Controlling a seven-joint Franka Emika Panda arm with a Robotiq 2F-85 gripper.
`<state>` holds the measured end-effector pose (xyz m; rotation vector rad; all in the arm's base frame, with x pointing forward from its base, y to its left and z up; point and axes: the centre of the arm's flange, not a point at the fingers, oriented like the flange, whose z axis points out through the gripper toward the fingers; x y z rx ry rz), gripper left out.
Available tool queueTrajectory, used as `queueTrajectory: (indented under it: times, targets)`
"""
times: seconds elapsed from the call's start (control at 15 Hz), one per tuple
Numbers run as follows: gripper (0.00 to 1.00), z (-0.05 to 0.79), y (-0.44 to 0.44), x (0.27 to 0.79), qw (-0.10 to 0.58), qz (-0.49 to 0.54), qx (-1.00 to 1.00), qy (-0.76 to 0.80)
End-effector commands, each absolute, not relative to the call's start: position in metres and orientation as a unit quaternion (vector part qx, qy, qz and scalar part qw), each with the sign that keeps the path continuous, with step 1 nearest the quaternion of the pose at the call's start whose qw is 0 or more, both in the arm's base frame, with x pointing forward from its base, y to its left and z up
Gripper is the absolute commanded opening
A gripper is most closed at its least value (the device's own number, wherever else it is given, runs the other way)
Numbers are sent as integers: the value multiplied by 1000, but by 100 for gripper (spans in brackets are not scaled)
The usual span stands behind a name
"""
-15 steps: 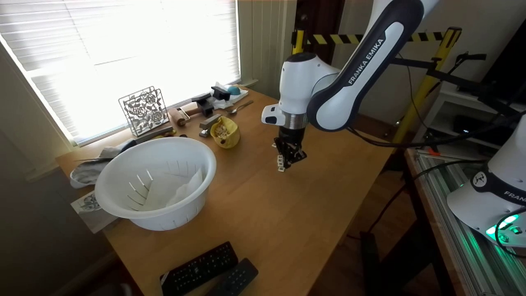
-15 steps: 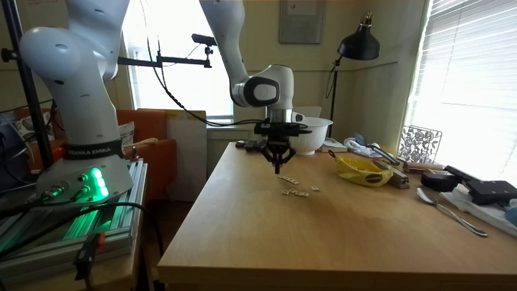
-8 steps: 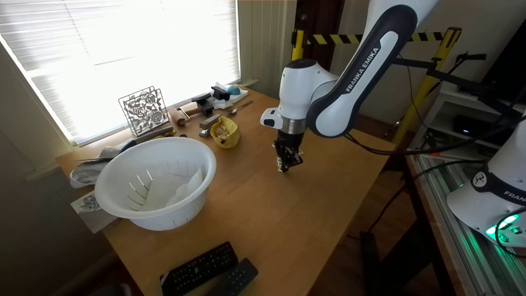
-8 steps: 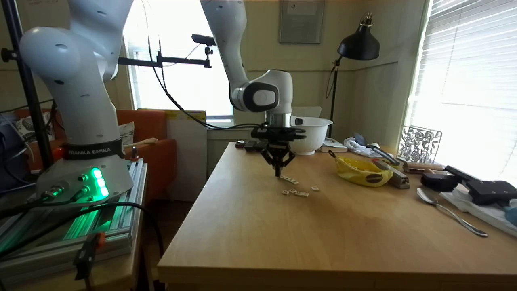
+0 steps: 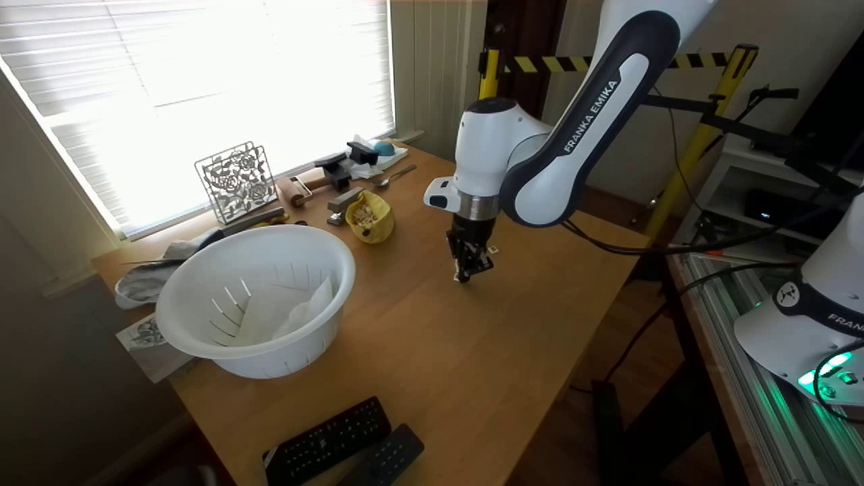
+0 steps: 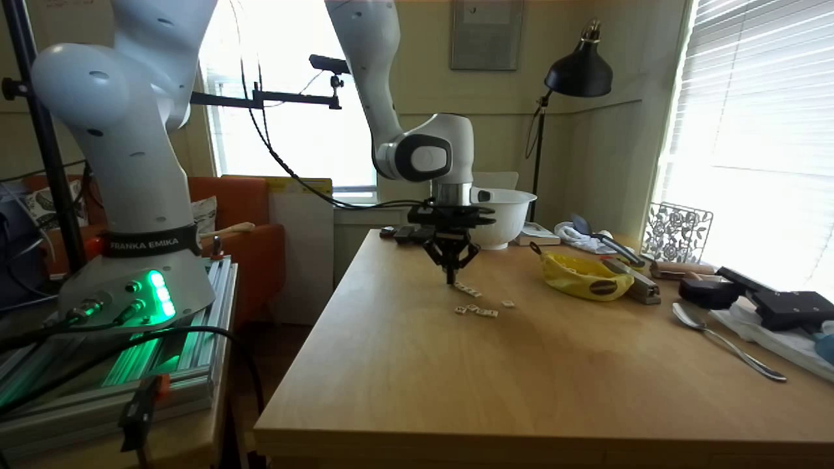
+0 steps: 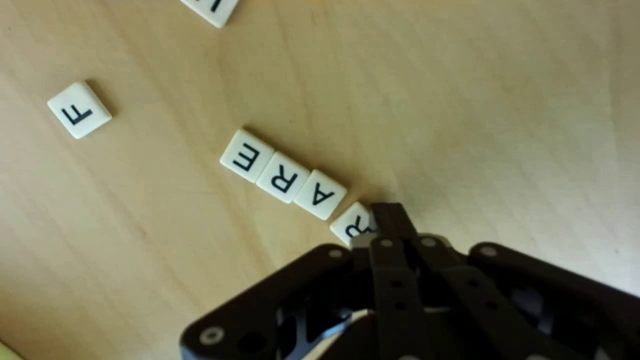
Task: Align the blocks on the table
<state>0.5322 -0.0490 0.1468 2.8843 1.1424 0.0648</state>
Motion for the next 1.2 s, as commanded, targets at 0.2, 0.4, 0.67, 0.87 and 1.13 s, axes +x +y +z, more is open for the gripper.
queueTrajectory:
  times: [0.2, 0.4, 0.67, 0.87, 1.13]
  targets:
    - [0, 138, -46, 535, 16, 8, 910, 415]
    - [0, 137, -45, 534, 15, 2, 899, 439]
    - [0, 137, -46, 533, 18, -4, 887, 461]
    - [0, 136, -48, 532, 18, -8, 883, 469]
    - [0, 136, -51, 531, 20, -10, 882, 472]
